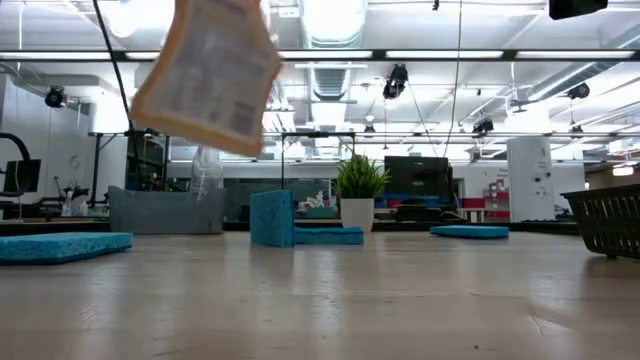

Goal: Pick & Place Kitchen Items
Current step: Put the orange spray bottle into the gray bin

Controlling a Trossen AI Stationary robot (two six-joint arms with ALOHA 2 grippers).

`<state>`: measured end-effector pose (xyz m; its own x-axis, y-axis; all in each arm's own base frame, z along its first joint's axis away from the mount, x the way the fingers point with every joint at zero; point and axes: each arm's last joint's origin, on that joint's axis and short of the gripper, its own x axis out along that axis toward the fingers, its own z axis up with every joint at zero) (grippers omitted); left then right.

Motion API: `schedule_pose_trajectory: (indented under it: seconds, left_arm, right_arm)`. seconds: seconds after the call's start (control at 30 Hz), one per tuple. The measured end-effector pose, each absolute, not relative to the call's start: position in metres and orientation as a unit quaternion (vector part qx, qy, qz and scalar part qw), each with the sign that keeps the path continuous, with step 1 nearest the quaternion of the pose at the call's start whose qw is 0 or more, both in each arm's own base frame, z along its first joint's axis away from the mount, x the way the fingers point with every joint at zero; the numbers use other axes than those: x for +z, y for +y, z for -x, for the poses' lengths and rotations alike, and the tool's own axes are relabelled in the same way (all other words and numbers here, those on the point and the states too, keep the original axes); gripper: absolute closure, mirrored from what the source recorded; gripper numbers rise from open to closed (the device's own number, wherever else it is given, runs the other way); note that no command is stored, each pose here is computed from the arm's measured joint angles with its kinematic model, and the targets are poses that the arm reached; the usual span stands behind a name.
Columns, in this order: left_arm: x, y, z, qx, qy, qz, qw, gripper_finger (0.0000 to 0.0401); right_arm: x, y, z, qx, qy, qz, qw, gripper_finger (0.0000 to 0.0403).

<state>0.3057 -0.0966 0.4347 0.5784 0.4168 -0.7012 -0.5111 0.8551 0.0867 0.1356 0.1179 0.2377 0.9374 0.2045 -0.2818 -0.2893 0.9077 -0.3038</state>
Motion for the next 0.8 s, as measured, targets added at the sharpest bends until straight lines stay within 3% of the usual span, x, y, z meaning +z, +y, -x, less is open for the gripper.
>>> schedule_pose_trajectory:
  seconds: [0.13, 0.4, 0.8]
  left_arm:
    - [0.423, -0.091, -0.294, 0.27, 0.364, 0.093, 0.886, 0.03]
    - [0.389, -0.083, -0.28, 0.207, 0.249, 0.185, 0.928, 0.03]
    - [0.375, -0.044, -0.197, 0.255, 0.151, 0.257, 0.92, 0.03]
  right_arm:
    - [0.237, 0.118, -0.135, 0.127, 0.125, 0.175, 0.968, 0.0138]
    - [0.237, 0.118, -0.135, 0.128, 0.127, 0.177, 0.968, 0.0138]
    - [0.237, 0.118, -0.135, 0.128, 0.128, 0.177, 0.968, 0.0138]
